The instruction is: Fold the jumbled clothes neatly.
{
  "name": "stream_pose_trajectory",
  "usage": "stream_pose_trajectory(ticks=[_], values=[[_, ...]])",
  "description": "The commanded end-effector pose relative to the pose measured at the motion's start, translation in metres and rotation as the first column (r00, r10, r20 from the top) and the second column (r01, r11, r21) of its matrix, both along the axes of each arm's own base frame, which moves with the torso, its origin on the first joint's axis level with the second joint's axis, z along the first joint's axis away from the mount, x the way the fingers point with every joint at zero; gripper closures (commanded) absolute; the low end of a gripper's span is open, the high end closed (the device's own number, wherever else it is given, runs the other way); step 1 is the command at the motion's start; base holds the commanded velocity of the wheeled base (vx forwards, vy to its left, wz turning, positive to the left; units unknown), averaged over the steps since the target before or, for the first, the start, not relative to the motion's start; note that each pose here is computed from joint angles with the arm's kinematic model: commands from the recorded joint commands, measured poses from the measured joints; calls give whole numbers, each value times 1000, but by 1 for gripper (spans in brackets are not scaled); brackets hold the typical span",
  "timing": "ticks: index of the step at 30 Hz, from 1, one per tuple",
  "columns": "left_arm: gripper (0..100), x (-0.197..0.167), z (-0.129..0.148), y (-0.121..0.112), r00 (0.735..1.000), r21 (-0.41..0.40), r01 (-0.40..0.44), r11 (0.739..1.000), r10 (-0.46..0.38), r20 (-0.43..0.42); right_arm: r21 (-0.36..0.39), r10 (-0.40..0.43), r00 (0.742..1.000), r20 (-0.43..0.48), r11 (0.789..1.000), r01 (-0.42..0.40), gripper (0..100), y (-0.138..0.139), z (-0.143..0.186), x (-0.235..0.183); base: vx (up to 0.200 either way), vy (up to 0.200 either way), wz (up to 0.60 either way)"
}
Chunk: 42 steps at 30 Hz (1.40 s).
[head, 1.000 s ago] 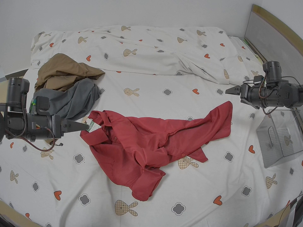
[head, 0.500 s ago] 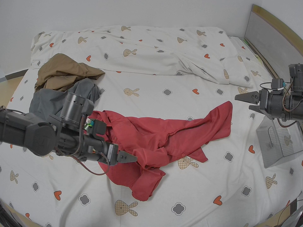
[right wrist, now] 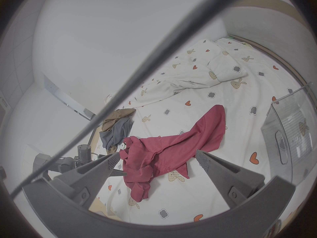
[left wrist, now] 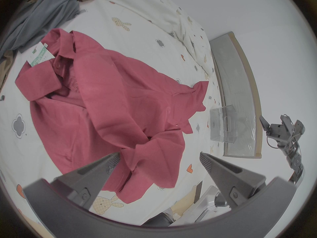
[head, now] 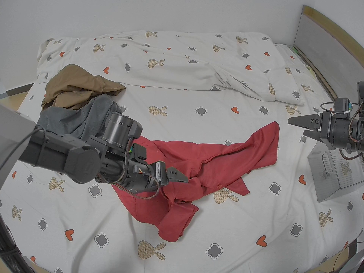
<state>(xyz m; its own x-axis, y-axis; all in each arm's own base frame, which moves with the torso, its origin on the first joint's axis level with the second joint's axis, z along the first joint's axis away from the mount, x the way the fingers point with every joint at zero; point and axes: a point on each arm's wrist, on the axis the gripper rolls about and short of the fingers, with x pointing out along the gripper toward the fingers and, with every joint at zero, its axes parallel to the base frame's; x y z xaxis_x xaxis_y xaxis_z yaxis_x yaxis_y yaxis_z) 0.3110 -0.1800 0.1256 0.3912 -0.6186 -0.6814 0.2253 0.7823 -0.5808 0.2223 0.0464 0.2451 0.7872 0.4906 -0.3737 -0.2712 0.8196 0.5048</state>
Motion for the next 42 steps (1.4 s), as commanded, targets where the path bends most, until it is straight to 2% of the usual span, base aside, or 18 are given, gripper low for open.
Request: stream_pose_trajectory(ticks=[1, 14, 15, 22, 26, 28, 29, 30, 33, 39, 40, 41, 42], values=[[0, 10, -16, -12, 999, 5, 13, 1000, -12, -36, 0, 3, 1000, 1, 1000, -3, 0, 0, 0, -2, 0, 0, 0], [0, 36, -36, -23, 999, 8, 5, 1000, -5, -46, -2, 1, 1000, -8, 1000, -1, 0, 0, -3, -3, 0, 0, 0], [100, 36, -35, -23, 999, 8, 5, 1000, -5, -45, -2, 1, 1000, -8, 1000, -1, 0, 0, -3, -3, 0, 0, 0], [100, 31, 11, -13, 998, -50, -8, 999, 11, 63, -3, 3, 1000, -19, 1000, -3, 0, 0, -6, -3, 0, 0, 0], [100, 40, 49, 4, 982, -95, -38, 995, 54, 180, -5, 4, 1000, -25, 1000, -4, 0, 1, -7, -3, 0, 0, 0], [100, 41, 51, 6, 981, -95, -40, 995, 57, 185, -5, 4, 1000, -25, 1000, -4, 0, 1, -7, -3, 0, 0, 0], [100, 55, 72, 21, 959, -109, -64, 992, 91, 267, -5, 4, 1000, -27, 1000, -4, 0, 1, -8, -3, 0, 0, 0], [100, 64, 82, 27, 947, -110, -72, 991, 103, 306, -5, 4, 1000, -27, 1000, -4, 0, 1, -8, -3, 0, 0, 0], [100, 84, 97, 34, 929, -85, -75, 994, 101, 356, -7, 15, 999, -42, 1000, -15, 0, 3, -12, -2, 0, 0, 0], [100, 121, 104, 38, 913, -43, -78, 996, 89, 397, -15, 45, 998, -54, 999, -46, 0, 10, -16, -3, 0, 0, 0], [100, 126, 90, 40, 932, -23, -85, 996, 88, 352, -15, 48, 997, -52, 999, -49, 0, 10, -15, -3, 0, 0, 0], [100, 126, 90, 40, 932, -23, -85, 996, 88, 352, -15, 48, 997, -52, 999, -49, 0, 10, -15, -3, 0, 0, 0], [100, 132, 59, 42, 970, 31, -91, 995, 81, 229, -17, 53, 997, -53, 998, -54, 0, 12, -16, -3, 0, 0, 0]])
